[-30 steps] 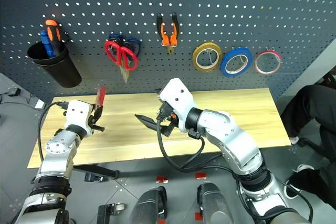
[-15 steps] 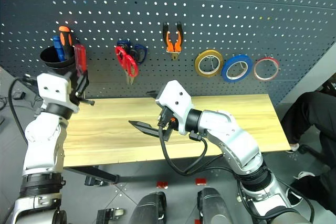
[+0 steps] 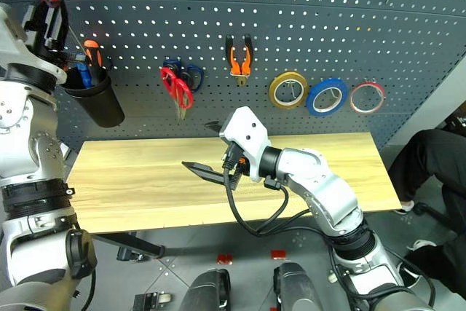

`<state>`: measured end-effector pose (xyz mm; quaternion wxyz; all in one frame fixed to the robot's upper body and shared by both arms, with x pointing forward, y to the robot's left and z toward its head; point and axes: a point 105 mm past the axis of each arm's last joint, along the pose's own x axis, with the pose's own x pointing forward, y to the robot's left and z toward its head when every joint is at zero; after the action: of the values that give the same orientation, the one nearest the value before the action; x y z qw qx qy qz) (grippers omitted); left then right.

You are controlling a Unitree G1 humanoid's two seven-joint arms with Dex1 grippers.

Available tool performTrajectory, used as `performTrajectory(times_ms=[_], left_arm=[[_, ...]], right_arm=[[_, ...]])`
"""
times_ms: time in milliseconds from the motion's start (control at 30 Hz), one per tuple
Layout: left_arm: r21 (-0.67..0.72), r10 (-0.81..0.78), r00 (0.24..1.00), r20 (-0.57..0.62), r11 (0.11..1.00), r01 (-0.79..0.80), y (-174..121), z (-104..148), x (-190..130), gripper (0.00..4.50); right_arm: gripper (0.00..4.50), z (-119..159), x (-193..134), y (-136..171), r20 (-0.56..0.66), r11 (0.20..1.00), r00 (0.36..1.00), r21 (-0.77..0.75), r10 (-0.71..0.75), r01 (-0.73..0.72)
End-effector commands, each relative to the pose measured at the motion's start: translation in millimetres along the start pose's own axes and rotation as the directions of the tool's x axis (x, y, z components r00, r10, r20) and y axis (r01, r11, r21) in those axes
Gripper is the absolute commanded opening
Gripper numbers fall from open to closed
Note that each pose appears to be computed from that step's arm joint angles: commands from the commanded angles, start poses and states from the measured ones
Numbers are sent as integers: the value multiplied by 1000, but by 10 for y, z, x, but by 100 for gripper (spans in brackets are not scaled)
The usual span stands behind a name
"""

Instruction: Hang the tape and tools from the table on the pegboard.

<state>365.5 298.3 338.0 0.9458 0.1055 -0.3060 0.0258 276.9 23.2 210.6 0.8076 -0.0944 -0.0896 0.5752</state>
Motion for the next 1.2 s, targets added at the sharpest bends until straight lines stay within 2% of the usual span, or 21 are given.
performTrajectory(times_ms=[33,133,400,467,500,733,833,900,967,1100,1200], left_arm=[[38,43,998,40,998,-44,185,124,2,61],[39,64,998,21,997,-65,236,41,-45,61],[4,106,990,-98,994,-106,238,-439,-182,61],[-17,108,989,-97,994,-110,227,-468,-188,133],[-20,110,989,-97,993,-112,229,-477,-194,149],[-23,108,989,-99,994,-111,222,-500,-199,354],[-4,74,996,-58,997,-75,152,-408,-173,354],[41,-30,999,-21,999,31,-72,-302,-154,354],[56,-118,992,-34,991,119,-281,-309,-177,354],[1,-160,975,-151,987,162,-436,-570,-310,354],[-13,-105,938,-330,994,107,-413,-933,-494,354]], right_arm=[[450,142,-14,-20,46,999,999,-45,-5,7],[450,144,-7,-20,46,999,999,-47,-3,5],[450,267,41,-32,106,1000,994,-25,-8,11],[450,300,47,-45,120,1000,993,-23,-16,19],[450,308,48,-50,123,999,992,-23,-21,24],[450,312,48,-52,127,999,992,-22,-27,30],[450,315,42,-59,131,999,991,-22,-34,37],[450,318,23,-95,138,998,989,-21,-58,62],[450,319,1,-125,145,996,986,-19,-80,83],[450,310,-36,-173,150,993,982,-15,-114,118],[450,257,-100,-233,136,986,977,-13,-164,168]])
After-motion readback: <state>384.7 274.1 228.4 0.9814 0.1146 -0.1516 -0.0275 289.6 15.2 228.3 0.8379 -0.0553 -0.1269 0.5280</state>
